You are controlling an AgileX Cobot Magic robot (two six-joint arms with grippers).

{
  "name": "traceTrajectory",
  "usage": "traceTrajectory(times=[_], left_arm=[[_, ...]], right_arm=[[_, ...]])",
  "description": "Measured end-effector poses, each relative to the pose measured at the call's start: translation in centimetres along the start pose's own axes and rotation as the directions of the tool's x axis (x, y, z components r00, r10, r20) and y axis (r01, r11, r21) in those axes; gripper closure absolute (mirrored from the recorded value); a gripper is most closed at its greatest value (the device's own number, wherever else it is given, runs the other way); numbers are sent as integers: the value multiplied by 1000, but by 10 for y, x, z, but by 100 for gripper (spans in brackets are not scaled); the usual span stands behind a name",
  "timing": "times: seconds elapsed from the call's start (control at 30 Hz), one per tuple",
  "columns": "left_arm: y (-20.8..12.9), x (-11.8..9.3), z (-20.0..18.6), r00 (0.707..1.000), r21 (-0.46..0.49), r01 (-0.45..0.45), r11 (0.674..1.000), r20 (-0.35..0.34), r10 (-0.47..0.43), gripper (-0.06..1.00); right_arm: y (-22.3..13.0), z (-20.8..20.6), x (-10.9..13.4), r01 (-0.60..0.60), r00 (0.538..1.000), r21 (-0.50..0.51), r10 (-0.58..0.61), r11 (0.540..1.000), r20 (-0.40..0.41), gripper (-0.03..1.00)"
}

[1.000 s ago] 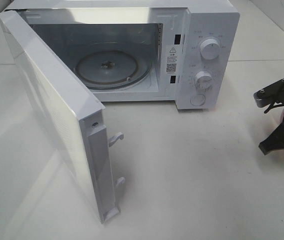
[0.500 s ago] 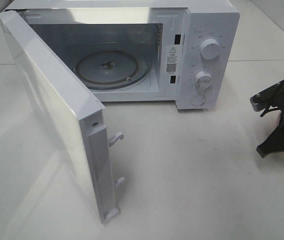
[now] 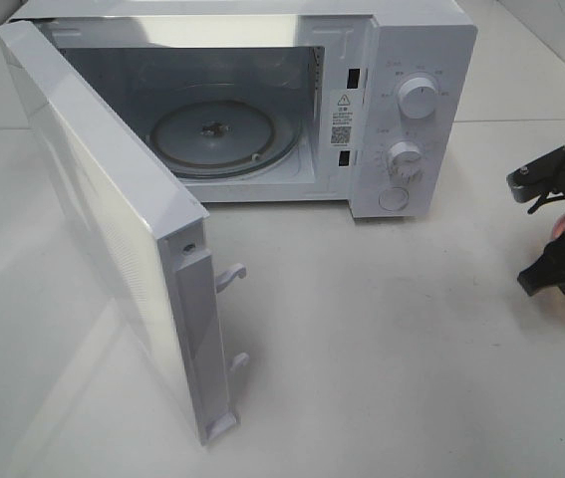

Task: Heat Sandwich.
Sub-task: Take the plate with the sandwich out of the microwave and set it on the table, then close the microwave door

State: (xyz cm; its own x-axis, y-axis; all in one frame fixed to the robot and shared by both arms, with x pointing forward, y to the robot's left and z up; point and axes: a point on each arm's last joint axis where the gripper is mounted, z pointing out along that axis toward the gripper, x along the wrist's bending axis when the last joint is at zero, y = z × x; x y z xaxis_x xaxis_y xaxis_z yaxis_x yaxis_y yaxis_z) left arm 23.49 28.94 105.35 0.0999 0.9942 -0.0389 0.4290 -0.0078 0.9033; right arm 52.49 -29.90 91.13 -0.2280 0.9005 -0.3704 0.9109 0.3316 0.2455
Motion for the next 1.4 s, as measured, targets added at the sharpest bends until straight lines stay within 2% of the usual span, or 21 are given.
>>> traceTrajectory(times=[0.03,0.13,0.17,0.27,0.43,0.83,1.23,1.4], left_arm=[[0,0,0,1000,0,0,1000,0,0,-4],[0,0,0,1000,0,0,1000,0,0,-4],[0,0,0,1000,0,0,1000,0,0,-4],[0,0,0,1000,0,0,1000,0,0,-4],[0,0,0,1000,0,0,1000,0,0,-4],[0,0,0,1000,0,0,1000,0,0,-4],[0,0,0,1000,0,0,1000,0,0,-4],[0,0,0,1000,0,0,1000,0,0,-4]], right_arm=[[0,0,0,0,1000,0,0,1000,0,45],[0,-16,-6,-61,998,-20,61,998,6,32],[0,-16,-6,-61,998,-20,61,998,6,32],[-2,-34,-10,-119,993,-35,119,992,-2,23],[-7,-57,-13,-197,980,-40,196,980,-41,20],[-28,-117,-14,-301,940,-62,285,952,-186,20],[-58,-166,-22,-356,922,-125,326,926,-210,20],[-76,-190,-26,-379,916,-187,339,906,-212,20]])
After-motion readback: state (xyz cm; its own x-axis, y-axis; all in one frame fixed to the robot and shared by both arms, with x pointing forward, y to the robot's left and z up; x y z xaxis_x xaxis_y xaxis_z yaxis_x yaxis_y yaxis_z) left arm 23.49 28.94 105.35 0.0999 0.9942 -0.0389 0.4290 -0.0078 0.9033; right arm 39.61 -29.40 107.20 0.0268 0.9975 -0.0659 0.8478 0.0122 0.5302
